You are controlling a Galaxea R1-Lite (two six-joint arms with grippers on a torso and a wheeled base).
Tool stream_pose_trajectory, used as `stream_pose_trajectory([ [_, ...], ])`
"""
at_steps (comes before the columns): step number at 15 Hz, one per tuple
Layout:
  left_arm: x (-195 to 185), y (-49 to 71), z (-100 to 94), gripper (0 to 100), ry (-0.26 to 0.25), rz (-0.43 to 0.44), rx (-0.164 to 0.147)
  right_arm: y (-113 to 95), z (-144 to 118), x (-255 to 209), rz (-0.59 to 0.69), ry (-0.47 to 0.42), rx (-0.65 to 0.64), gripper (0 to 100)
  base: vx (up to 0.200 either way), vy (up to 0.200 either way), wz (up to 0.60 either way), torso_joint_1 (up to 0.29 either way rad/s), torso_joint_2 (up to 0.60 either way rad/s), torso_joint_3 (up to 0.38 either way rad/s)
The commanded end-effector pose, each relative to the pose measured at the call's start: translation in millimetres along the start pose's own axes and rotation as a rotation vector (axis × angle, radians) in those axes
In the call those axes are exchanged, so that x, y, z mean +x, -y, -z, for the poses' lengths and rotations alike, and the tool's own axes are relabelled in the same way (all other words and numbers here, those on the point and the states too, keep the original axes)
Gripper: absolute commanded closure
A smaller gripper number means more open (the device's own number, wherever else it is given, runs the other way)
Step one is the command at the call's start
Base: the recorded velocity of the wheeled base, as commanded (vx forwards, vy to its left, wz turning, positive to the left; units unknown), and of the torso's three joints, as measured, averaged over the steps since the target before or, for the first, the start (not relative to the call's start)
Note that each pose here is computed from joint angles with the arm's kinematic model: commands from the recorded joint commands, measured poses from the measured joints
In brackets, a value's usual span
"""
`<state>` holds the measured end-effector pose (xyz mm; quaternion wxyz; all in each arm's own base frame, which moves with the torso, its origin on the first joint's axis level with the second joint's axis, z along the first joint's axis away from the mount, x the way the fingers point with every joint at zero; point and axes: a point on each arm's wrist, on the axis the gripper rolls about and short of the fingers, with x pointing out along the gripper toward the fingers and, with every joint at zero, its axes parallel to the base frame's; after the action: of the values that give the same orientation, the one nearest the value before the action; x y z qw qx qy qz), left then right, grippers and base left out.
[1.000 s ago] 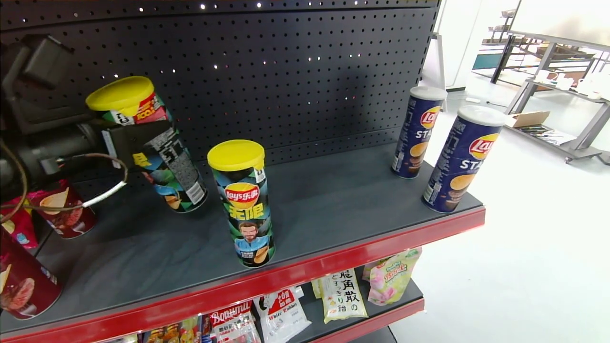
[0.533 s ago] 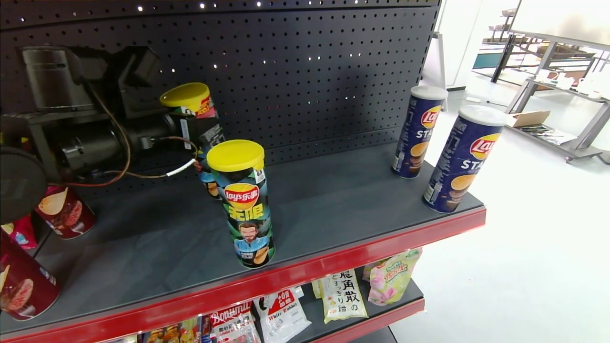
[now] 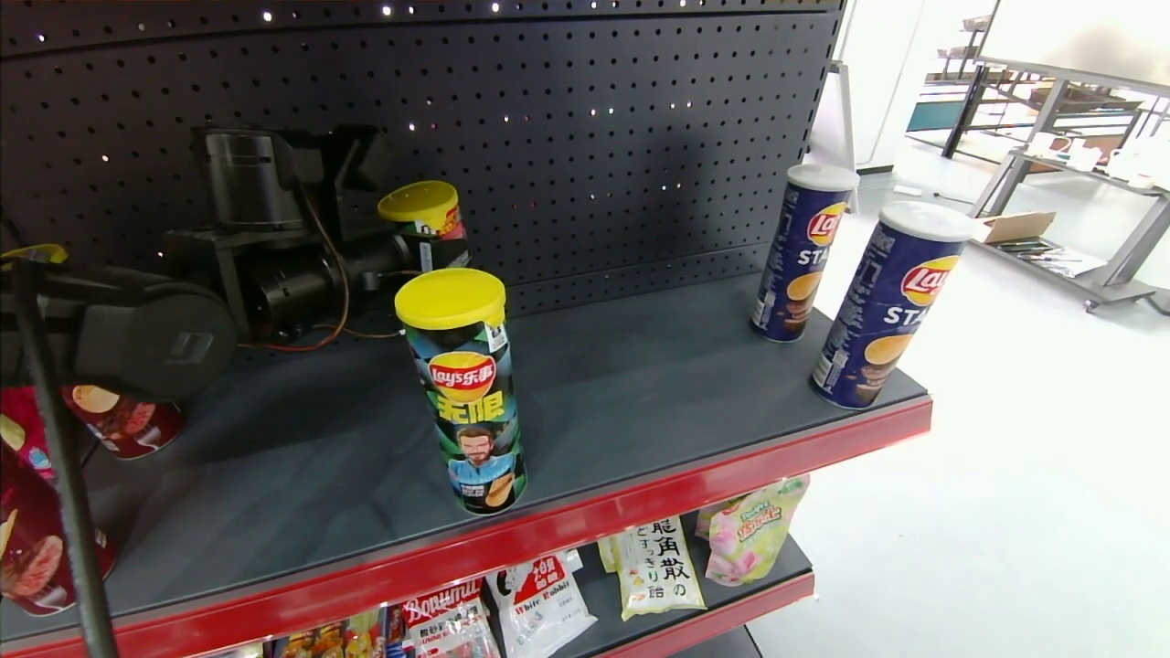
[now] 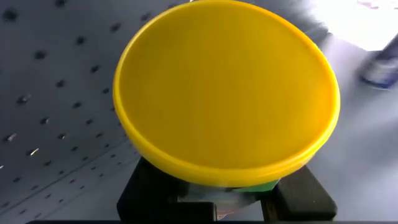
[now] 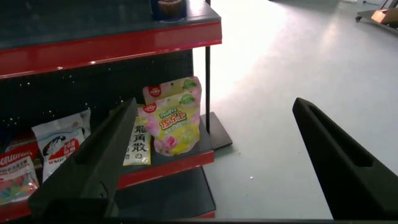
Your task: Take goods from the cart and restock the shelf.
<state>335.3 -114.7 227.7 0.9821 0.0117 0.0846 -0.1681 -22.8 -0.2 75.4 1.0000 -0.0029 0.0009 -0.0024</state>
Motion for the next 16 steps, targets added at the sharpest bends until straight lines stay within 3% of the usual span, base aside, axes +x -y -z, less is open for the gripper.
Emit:
stream_pose_trajectory([
  [1,8,0.4,7.1,100,-0.021,-0.013,0.0,0,0,0,0.0,0.002,0.0,0,0.0,0.0,0.0,0.0,0.0,0.0],
  [4,11,2.6,7.7,100,-0.015,-0.007,-0.002,0,0,0,0.0,0.0,0.0,0,0.0,0.0,0.0,0.0,0.0,0.0],
  [7,14,11.7,2.5,100,0.005,0.018,-0.035,0,0,0,0.0,0.0,0.0,0,0.0,0.0,0.0,0.0,0.0,0.0],
  [16,24,15.3,6.0,100,0.015,-0.021,-0.026,0,0,0,0.001,0.0,0.0,0,0.0,0.0,0.0,0.0,0.0,0.0],
])
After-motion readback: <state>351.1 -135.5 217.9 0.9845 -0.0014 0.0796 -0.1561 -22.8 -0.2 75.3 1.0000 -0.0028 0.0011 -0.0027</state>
